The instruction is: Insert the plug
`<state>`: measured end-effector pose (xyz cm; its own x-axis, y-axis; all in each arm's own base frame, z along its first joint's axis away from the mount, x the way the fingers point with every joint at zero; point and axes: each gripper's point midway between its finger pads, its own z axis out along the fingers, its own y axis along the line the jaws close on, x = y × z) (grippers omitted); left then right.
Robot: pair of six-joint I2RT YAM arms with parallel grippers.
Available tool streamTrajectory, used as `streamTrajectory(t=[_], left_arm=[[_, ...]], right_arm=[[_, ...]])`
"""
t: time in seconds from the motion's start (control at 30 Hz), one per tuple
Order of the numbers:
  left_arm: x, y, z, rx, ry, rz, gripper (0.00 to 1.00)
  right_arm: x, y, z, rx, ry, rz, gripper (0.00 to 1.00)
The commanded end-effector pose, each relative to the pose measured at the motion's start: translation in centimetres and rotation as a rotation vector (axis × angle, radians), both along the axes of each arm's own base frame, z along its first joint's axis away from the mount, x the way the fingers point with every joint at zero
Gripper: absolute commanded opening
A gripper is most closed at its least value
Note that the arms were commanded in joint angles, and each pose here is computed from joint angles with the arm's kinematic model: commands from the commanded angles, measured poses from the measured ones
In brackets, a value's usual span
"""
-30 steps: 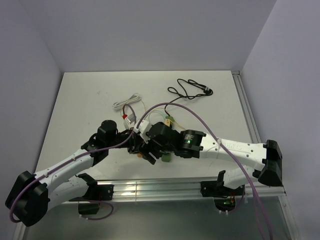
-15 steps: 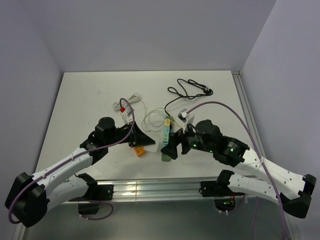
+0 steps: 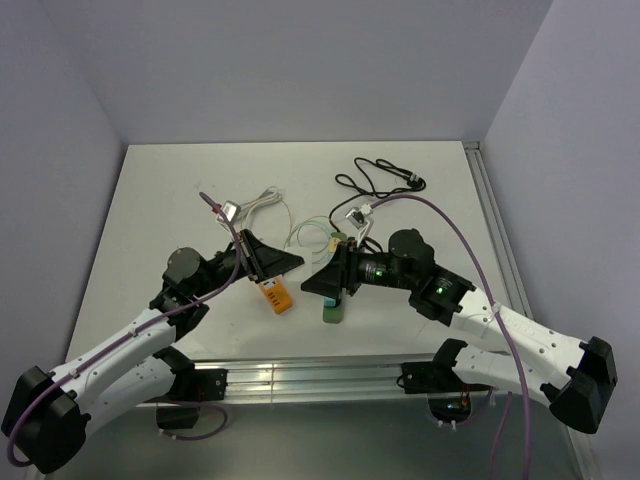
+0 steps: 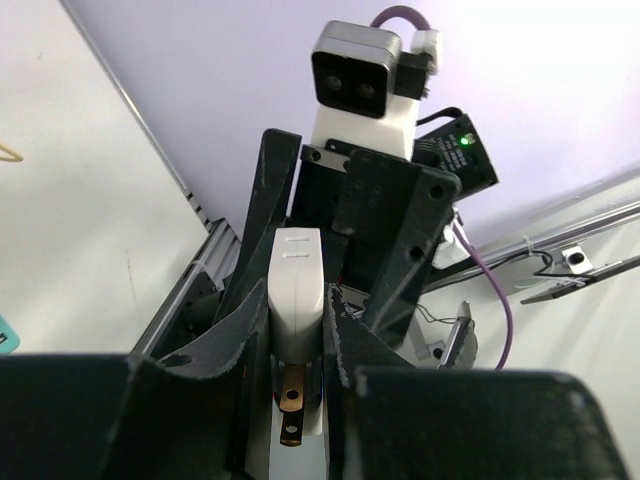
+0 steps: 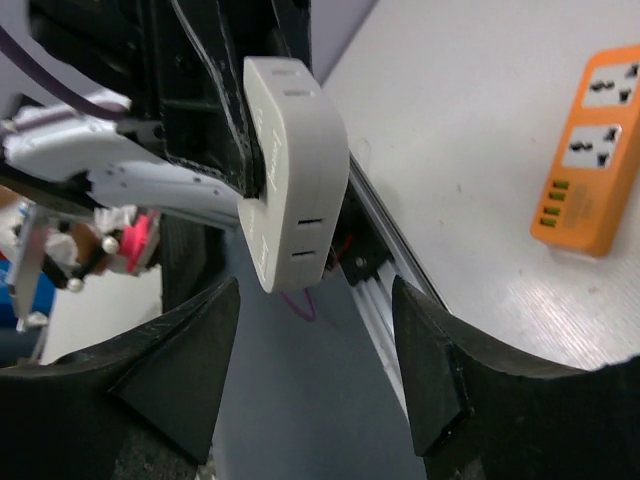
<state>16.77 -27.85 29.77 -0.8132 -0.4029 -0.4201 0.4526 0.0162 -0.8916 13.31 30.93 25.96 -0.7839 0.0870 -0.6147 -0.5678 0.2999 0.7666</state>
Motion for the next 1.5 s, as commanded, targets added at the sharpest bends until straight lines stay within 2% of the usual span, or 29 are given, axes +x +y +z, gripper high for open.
streamTrajectory(t=[0.0,0.27,0.33,0.4,0.47,0.5,0.6,0.67,0.7,0.73,0.8,0.83,0.93,1.1,1.2,1.47], left_arm=[[-0.3,0.4,2.4,-0.091,-0.045,0.007,0.0],[-0.5,0.1,2.3,-0.11,-0.033,-0.023,0.0],[-0.5,0.1,2.2,-0.108,-0.03,-0.02,0.0],[-0.6,0.2,2.1,-0.113,-0.03,-0.019,0.0],[-0.7,0.1,1.8,-0.108,-0.024,-0.023,0.0],[-0.7,0.1,1.7,-0.105,-0.023,-0.023,0.0],[-0.8,0.0,1.2,-0.074,-0.027,-0.029,0.01],[-0.7,-0.1,1.4,-0.05,-0.06,-0.021,0.19],[-0.5,-0.2,0.6,-0.014,-0.032,-0.015,0.29],[-0.5,0.0,1.1,-0.003,-0.07,-0.005,0.5],[-0.4,0.2,0.9,0.031,-0.081,0.015,0.71],[-0.2,0.5,0.9,0.067,-0.092,0.045,0.85],[0.3,1.4,1.2,0.126,-0.127,0.117,0.94],[0.1,2.4,1.9,0.17,-0.181,0.159,0.94],[-0.4,2.4,1.8,0.182,-0.2,0.135,0.9],[-2.1,1.2,0.3,0.234,-0.28,-0.021,0.73]], right_arm=[[0.7,-0.2,3.1,0.143,-0.036,-0.014,0.68],[1.5,0.0,4.0,0.228,-0.017,-0.005,0.51],[1.7,0.3,4.1,0.233,-0.013,-0.001,0.39],[1.6,0.6,4.3,0.239,-0.005,0.019,0.34],[1.6,0.9,4.4,0.245,0.001,0.036,0.16],[1.5,1.0,4.3,0.241,0.001,0.048,0.03],[1.0,0.9,4.3,0.233,-0.024,0.074,0.0],[0.6,0.5,4.2,0.221,-0.041,0.079,0.0],[0.3,0.1,4.6,0.226,-0.061,0.074,0.0],[0.2,-0.1,4.1,0.2,-0.063,0.074,0.0],[-0.1,-0.5,4.1,0.177,-0.076,0.077,0.0],[-0.6,-0.7,3.4,0.138,-0.075,0.093,0.0],[-1.2,-1.3,3.0,0.088,-0.077,0.119,0.0],[-2.3,-1.8,2.6,0.05,-0.086,0.164,0.0],[-3.1,-1.8,2.5,0.039,-0.093,0.224,0.0],[-4.8,-2.1,3.5,0.049,-0.105,0.335,0.0]])
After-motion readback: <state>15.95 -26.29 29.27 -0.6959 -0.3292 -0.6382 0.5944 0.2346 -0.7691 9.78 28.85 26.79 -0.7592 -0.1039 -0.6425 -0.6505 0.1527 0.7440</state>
